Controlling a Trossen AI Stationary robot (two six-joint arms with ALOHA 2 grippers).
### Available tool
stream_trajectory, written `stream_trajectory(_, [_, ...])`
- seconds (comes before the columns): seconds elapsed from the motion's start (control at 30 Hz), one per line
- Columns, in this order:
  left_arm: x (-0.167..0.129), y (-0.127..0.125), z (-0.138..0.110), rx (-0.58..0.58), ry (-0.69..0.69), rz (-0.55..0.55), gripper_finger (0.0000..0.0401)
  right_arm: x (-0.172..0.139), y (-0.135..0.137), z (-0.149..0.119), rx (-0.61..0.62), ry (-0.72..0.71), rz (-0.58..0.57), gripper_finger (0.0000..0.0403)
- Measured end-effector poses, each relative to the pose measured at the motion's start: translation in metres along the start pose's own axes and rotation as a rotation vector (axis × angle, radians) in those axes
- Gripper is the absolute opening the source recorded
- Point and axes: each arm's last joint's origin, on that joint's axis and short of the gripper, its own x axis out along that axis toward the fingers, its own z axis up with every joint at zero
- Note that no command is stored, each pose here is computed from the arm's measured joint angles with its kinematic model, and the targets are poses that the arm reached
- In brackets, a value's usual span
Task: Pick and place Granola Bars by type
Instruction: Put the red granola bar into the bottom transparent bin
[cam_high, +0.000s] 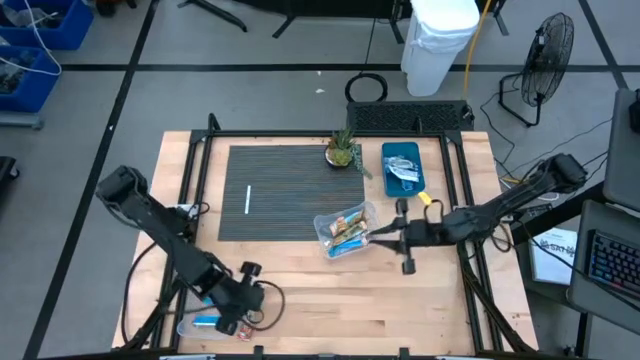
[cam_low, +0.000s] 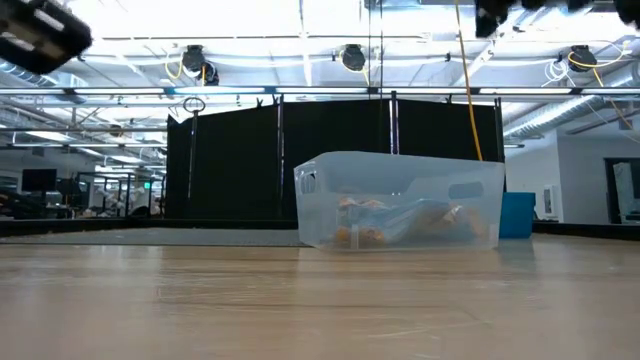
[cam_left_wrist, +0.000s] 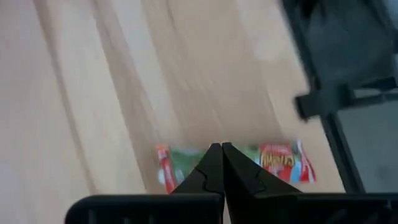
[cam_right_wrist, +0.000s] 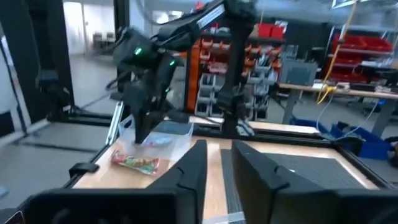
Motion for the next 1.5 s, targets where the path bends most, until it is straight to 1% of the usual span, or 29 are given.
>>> stream_trajectory(0.2, [0.019, -0.002, 0.001, -0.191, 0.231, -0.004, 0.0001, -0.024, -0.009, -0.018, 0.026, -0.081, -0.006, 0.0035])
stream_trajectory(0.33, [0.035, -0.003, -0.001, -0.302, 0.337, -0.064, 0.0001, -0.030, -0.011, -0.024, 0.031, -0.093, -0.007, 0.0026])
stream_trajectory(0.43, [0.048, -0.003, -0.001, -0.332, 0.374, -0.096, 0.0001, -0.030, -0.011, -0.024, 0.032, -0.095, -0.007, 0.0024])
stream_trajectory(0.67, [0.064, 0.009, 0.000, -0.385, 0.431, -0.108, 0.0001, -0.030, -0.011, -0.022, 0.044, -0.114, -0.008, 0.0023])
stream_trajectory(0.73, [0.065, 0.011, 0.000, -0.407, 0.440, -0.113, 0.0001, -0.030, -0.011, -0.023, 0.042, -0.111, -0.007, 0.0023])
stream_trajectory(0.8, [0.063, 0.011, 0.004, -0.422, 0.423, -0.146, 0.0001, -0.030, -0.011, -0.023, 0.042, -0.112, -0.006, 0.0023])
stream_trajectory(1.03, [0.064, 0.012, 0.005, -0.387, 0.405, -0.145, 0.0001, -0.030, -0.011, -0.023, 0.034, -0.112, -0.005, 0.0023])
stream_trajectory(1.2, [0.065, 0.016, 0.009, -0.353, 0.360, -0.130, 0.0001, -0.030, -0.011, -0.023, 0.034, -0.114, -0.005, 0.0024])
stream_trajectory(1.4, [0.067, 0.029, 0.023, -0.253, 0.223, -0.112, 0.0001, -0.030, -0.011, -0.022, 0.033, -0.115, -0.005, 0.0023])
stream_trajectory(1.5, [0.068, 0.043, 0.033, -0.184, 0.128, -0.064, 0.0001, -0.030, -0.011, -0.023, 0.033, -0.114, -0.005, 0.0024])
